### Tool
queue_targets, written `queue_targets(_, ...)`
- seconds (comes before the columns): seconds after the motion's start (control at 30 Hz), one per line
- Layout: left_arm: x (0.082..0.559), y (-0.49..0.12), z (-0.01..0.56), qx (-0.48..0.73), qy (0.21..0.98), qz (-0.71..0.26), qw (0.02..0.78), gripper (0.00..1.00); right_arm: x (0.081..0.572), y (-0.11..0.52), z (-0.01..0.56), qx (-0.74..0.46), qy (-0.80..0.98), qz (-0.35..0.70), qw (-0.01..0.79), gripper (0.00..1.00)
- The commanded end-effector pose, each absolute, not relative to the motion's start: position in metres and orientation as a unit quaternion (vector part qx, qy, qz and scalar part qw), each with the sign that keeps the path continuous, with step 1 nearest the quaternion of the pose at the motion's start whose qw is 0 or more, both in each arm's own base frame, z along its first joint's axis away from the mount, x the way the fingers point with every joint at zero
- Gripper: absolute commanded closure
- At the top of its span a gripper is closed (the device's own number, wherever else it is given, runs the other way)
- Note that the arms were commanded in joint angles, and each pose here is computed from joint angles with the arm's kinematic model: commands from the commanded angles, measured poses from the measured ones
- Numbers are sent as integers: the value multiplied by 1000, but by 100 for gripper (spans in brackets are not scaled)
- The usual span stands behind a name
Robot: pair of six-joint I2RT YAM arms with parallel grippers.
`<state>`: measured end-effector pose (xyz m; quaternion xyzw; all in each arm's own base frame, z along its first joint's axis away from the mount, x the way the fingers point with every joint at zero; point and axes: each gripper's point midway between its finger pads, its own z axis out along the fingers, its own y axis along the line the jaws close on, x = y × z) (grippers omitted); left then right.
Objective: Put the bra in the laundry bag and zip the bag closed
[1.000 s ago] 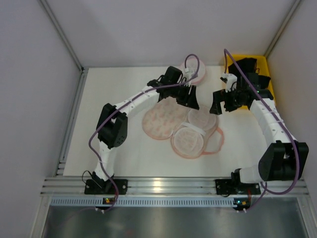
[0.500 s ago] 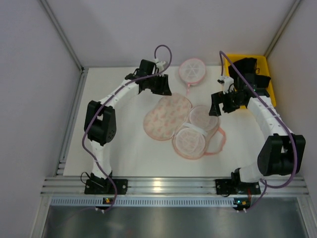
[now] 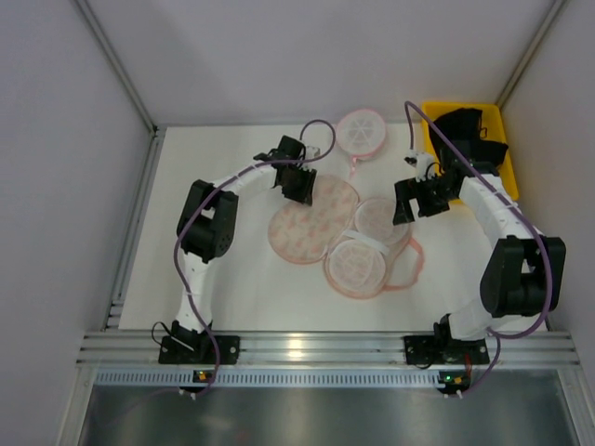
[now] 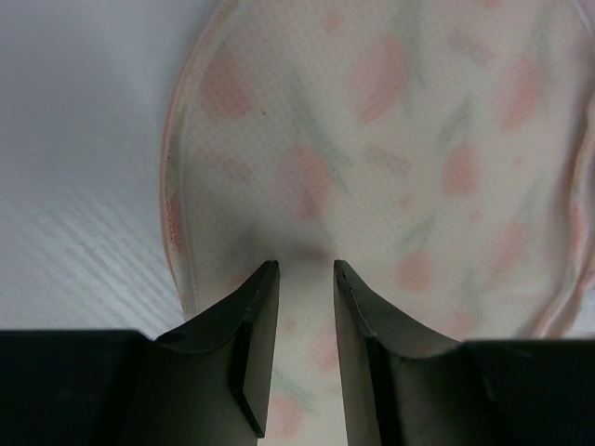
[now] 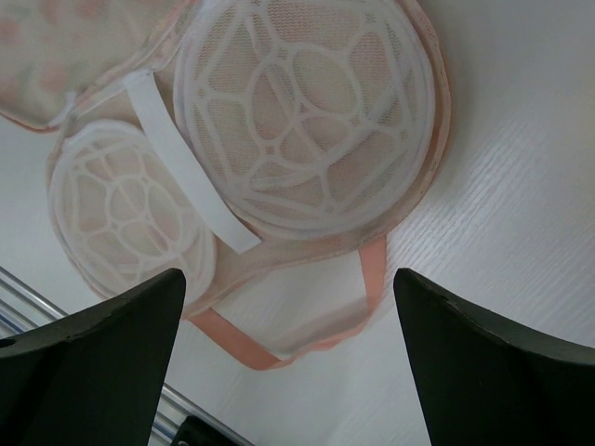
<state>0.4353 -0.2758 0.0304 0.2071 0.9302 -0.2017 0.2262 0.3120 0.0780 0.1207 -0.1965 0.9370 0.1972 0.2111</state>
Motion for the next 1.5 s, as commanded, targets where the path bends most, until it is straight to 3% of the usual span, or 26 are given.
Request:
queue_targets(0.0,434,-237,33,179,947,-141,224,64,324,80,136,-204,932,191,230,5)
queue_targets(0.37,367,-110,21,37,987,-74,141,65,353,77,156,-171,931,176,271,10)
queue_targets(0.57,380,-106,44,76,977,-106,170,56,405,51,213,-144,911,167,350,12)
queue_targets(0.7,400,-114,63,109,967,-121,197,53,450,2,261,-118,898,136,402,12)
queue_targets(0.83,416,-134,95,151,945,-171,234,46,476,-51,272,-97,894,89,428,13)
queue_targets(1.07,432,-158,147,162,917,-228,283,36,505,-125,229,-100,899,10,426,26)
queue_targets(1.17,429,-160,153,160,914,-240,285,35,515,-142,194,-123,903,-12,412,37)
queue_targets(1.47,413,-156,139,138,928,-236,254,34,545,-165,119,-128,921,-36,366,40)
